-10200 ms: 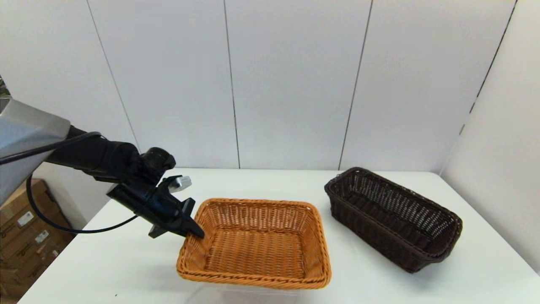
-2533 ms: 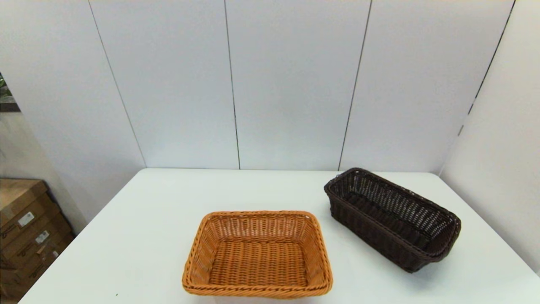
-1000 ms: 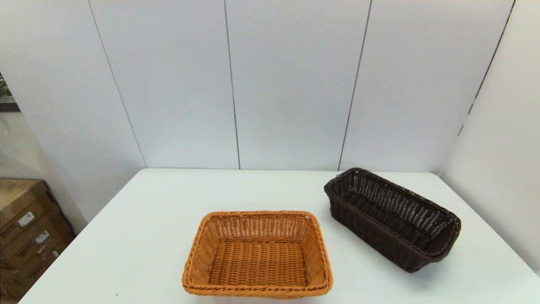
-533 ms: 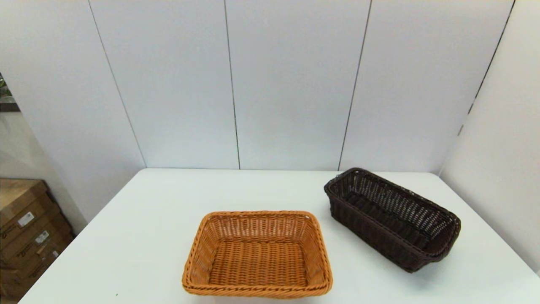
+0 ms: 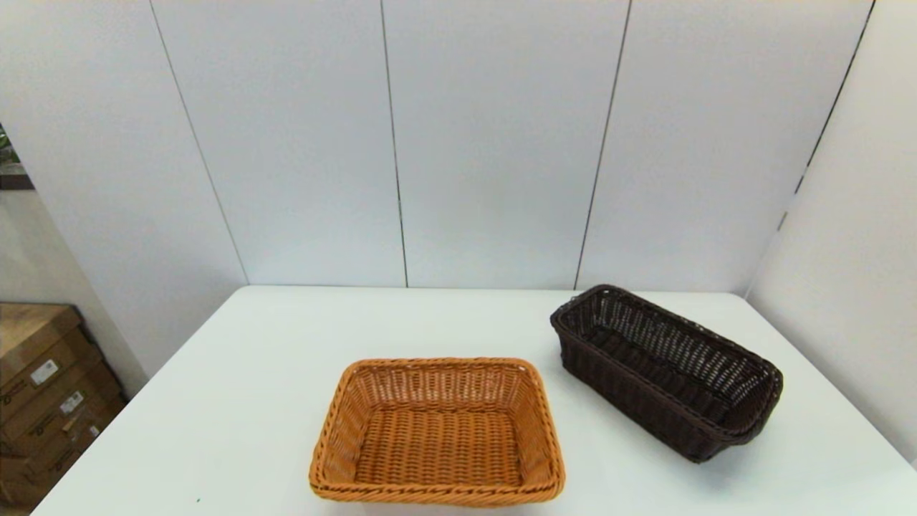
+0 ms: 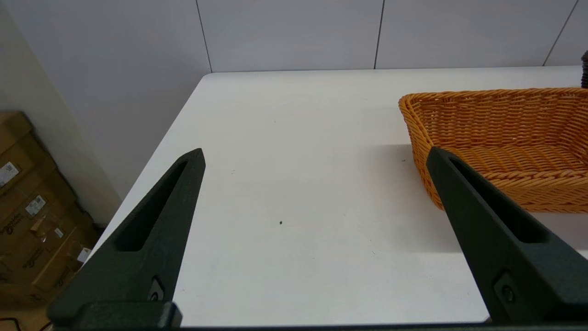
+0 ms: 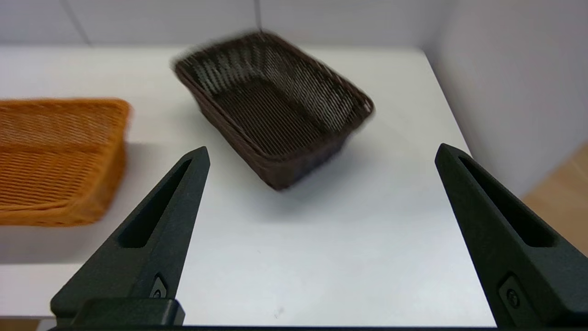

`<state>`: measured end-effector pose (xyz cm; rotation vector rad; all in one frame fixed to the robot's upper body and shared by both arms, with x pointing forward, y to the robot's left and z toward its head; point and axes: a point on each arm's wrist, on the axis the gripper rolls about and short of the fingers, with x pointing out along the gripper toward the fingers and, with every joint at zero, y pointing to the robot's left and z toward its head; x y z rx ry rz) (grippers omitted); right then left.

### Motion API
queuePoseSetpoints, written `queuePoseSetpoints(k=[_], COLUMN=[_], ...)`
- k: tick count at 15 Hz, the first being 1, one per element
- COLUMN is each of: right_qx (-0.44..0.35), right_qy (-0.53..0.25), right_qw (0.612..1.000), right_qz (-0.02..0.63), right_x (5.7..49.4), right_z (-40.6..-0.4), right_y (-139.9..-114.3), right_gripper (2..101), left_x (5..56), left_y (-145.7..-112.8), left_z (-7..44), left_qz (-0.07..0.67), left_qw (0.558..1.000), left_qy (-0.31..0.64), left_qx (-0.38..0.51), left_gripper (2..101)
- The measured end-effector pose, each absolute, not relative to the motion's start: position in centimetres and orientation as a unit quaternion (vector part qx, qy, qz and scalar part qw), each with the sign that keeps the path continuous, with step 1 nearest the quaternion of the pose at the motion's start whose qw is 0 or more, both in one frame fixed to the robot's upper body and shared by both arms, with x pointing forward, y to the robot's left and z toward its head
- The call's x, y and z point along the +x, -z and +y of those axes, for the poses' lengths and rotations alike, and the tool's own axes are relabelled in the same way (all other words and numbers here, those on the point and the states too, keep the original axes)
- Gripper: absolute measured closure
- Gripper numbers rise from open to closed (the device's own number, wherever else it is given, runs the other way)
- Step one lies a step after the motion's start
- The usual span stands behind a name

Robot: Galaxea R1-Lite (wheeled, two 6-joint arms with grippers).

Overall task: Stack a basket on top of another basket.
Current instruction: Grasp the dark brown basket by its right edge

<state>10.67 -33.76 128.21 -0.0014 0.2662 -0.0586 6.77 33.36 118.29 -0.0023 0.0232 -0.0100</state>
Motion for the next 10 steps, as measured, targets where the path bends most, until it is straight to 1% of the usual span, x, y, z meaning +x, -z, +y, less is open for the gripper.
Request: queuePoseSetpoints(k=[4, 7, 10], right_qx=[0.027, 0.055, 0.094], right_qy=[0.092, 0.136, 0.161], right_qw=[0.974, 0.961, 0.95], right_qz=[0.206, 0.235, 0.252], right_x=[12.9, 15.1, 17.4], right_z=[-34.2, -34.6, -34.9], right_y=[-129.9, -130.8, -132.0], right_gripper=[5.0, 5.0, 5.0], left_x=[6.8, 6.8, 6.8], left_y=[-118.3, -118.3, -118.3], left_z=[33.4, 33.4, 33.4], left_qz=[0.012, 0.012, 0.011], left_qw=[1.0, 1.0, 1.0], left_qy=[0.005, 0.005, 0.005], left_qx=[-0.001, -0.001, -0.001], left_gripper=[5.4, 5.4, 5.4])
